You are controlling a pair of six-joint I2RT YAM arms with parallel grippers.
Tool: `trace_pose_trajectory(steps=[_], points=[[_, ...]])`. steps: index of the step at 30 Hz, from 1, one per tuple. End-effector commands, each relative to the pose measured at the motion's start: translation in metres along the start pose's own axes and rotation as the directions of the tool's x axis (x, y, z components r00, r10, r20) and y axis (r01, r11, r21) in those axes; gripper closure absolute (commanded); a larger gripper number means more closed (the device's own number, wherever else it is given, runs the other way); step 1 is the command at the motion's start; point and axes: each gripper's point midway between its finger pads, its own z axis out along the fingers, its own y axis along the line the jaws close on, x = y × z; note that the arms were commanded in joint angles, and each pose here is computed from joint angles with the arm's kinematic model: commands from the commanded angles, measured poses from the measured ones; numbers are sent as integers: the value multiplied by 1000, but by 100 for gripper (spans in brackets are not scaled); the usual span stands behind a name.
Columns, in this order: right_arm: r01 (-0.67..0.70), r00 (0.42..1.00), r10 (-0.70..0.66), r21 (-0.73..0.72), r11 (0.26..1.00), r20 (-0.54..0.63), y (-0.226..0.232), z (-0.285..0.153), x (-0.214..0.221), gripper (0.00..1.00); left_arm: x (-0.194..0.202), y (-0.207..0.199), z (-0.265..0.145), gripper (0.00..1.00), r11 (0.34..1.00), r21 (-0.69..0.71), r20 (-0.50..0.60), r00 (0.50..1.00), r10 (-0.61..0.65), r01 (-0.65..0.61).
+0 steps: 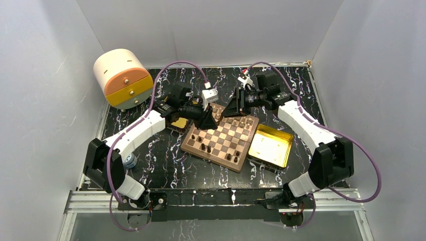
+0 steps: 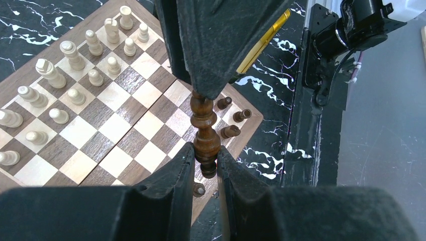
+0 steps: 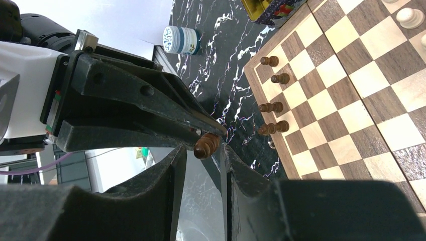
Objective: Set up the chess pieces on the board
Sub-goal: Place the chess piece on the chessboard.
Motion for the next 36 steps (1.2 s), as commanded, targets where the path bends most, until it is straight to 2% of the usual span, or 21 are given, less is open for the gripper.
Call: trace_pose_trajectory(steps=[1, 11, 21, 27, 33, 36], points=[[69, 998, -68, -63, 996, 15, 24, 0, -11, 61, -13, -18, -9, 99, 997, 38, 45, 997, 63, -65], [62, 998, -64, -69, 996, -28, 25, 12, 2, 66, -6, -18, -7, 100, 997, 39, 30, 998, 58, -59], [92, 996, -92, -6, 996, 20, 15, 8, 1, 84, -1, -8, -6, 100, 998, -21, 20, 998, 57, -56], [102, 994, -104, 37, 994, 36, 8, 6, 2, 87, 1, -1, -6, 100, 997, -61, 16, 999, 40, -39], [135, 978, -159, 175, 975, 134, -7, -5, -11, 87, 24, 20, -4, 100, 981, -187, -10, 999, -49, 46], [174, 957, -221, 238, 956, 190, -10, -17, -16, 87, 33, 41, -9, 100, 944, -313, -5, 993, -114, 107]])
